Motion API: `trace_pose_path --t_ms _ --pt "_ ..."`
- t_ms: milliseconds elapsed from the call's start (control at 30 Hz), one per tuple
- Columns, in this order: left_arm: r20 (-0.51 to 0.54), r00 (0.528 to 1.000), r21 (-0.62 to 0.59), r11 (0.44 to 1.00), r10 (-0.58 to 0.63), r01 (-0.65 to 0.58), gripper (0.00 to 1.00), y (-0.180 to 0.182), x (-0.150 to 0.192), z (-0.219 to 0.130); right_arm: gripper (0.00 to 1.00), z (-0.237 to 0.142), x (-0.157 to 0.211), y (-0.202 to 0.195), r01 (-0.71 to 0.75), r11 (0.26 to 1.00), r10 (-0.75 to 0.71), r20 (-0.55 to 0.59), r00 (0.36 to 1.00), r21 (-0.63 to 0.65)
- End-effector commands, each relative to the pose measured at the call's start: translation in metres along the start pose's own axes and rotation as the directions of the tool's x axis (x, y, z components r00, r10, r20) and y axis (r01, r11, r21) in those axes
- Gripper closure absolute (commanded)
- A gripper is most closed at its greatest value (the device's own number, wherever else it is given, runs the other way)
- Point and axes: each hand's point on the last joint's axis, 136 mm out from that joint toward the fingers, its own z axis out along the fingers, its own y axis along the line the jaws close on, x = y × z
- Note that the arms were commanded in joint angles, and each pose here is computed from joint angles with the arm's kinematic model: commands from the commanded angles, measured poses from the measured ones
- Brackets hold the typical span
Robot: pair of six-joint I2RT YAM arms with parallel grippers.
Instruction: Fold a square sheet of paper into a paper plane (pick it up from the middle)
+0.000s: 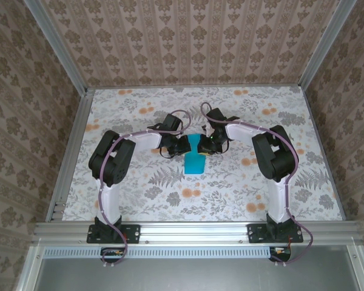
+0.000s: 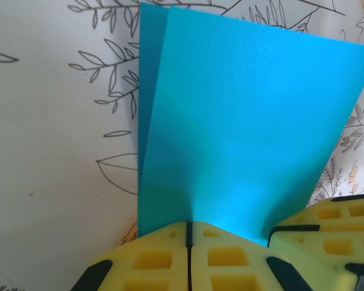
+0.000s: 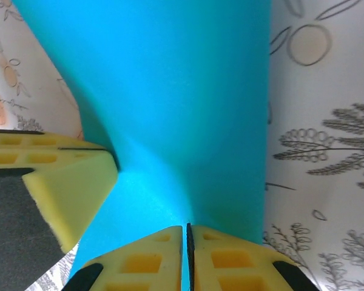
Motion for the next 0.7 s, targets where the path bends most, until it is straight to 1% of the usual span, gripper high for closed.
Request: trace_pose_path --t_ms 0,167,300,367,533,667 --pt "-0.121 0.989 -0.22 0.974 -0.08 0.052 0.92 0.066 0.04 0.021 0.87 0.0 0.008 0.005 0.016 1.0 -0.016 -0.019 1.0 -0.025" --pt "-0.119 0.989 -0.233 0.971 -0.082 0.052 0.93 0.069 0.041 0.02 0.87 0.009 0.016 -0.023 -0.048 0.999 0.048 -0.022 0.999 0.011" --pt "-0.123 0.989 -0.242 0.969 -0.086 0.054 0.93 0.072 0.043 0.022 0.88 0.013 0.021 -0.037 -0.063 0.998 0.063 -0.026 0.998 0.02" --pt "-0.122 0.989 -0.241 0.969 -0.084 0.053 0.92 0.072 0.043 0.022 0.87 0.009 0.019 -0.028 -0.043 0.999 0.043 -0.025 0.999 -0.012" --pt "-0.118 0.99 -0.241 0.969 -0.081 0.051 0.92 0.071 0.042 0.022 0.86 -0.016 0.015 0.007 0.022 0.992 -0.019 0.027 0.999 -0.126" --pt "-0.116 0.99 -0.244 0.968 -0.08 0.05 0.93 0.072 0.042 0.024 0.86 -0.01 0.032 0.009 -0.024 0.985 0.021 -0.021 1.0 -0.171"
